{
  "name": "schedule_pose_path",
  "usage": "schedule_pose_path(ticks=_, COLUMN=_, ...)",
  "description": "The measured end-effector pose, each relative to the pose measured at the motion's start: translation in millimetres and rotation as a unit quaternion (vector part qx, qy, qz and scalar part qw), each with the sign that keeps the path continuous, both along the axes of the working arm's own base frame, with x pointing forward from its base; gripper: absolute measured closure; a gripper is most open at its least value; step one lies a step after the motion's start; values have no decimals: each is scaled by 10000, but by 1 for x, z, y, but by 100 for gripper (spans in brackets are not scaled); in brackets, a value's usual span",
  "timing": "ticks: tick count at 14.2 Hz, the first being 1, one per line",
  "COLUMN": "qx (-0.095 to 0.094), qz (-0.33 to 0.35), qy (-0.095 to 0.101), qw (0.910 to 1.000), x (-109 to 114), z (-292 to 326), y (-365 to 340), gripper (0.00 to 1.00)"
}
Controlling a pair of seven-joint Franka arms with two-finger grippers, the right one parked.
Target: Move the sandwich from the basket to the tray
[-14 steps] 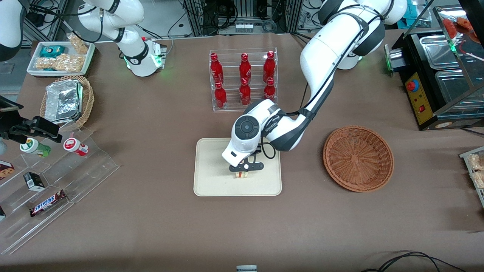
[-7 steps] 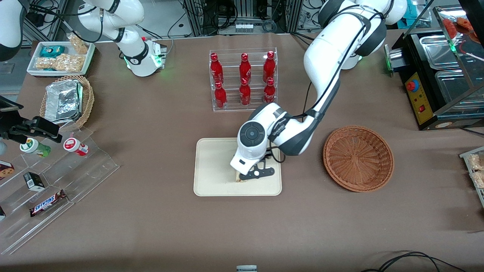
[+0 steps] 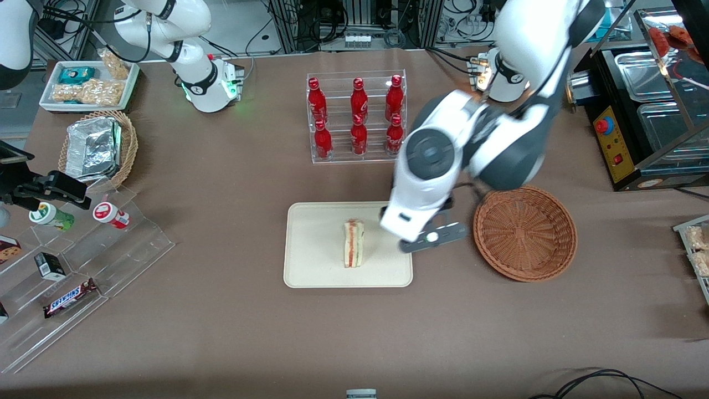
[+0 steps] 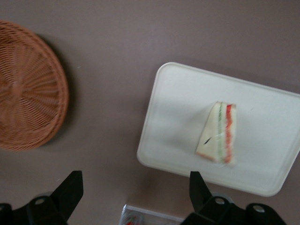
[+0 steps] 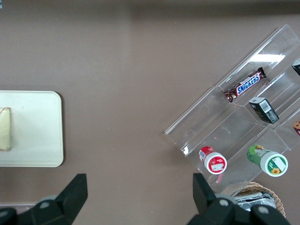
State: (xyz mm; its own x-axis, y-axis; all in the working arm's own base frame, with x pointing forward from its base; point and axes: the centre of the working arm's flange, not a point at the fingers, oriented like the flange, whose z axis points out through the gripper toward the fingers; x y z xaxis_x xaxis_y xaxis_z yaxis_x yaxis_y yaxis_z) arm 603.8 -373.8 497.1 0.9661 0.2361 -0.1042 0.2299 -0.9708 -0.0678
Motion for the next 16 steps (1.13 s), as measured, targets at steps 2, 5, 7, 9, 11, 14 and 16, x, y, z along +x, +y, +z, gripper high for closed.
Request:
schedule_pose_path(ticks=2, qx=-178, qz=-172, qy=245, qw=9994, x=2, z=32, y=43, gripper=0)
schedule_pose_path(ticks=5, qx=-356, qz=-322, qy=463, qw=9978, x=6, z=80, y=126, gripper=0)
schedule_pose_path(ticks=7, qx=-363, qz=-212, qy=528, qw=9977, x=0, z=111, y=177, gripper=0)
schedule_pose_path(ticks=9, qx=-381, qz=-24, qy=691, qw=9969, x=-12, z=136, y=224, gripper=0)
schedule_pose_path(ticks=11, qx=-377, qz=4, qy=909, qw=9951, x=-24, z=142, y=270, gripper=0)
schedule_pose_path(ticks=14, qx=-301, qz=71, qy=730, qw=9968, x=-41, z=113, y=290, gripper=0)
schedule_pose_path(ticks=16, qx=-170, qz=-28, qy=639, qw=9978, x=-65, z=94, y=295, gripper=0)
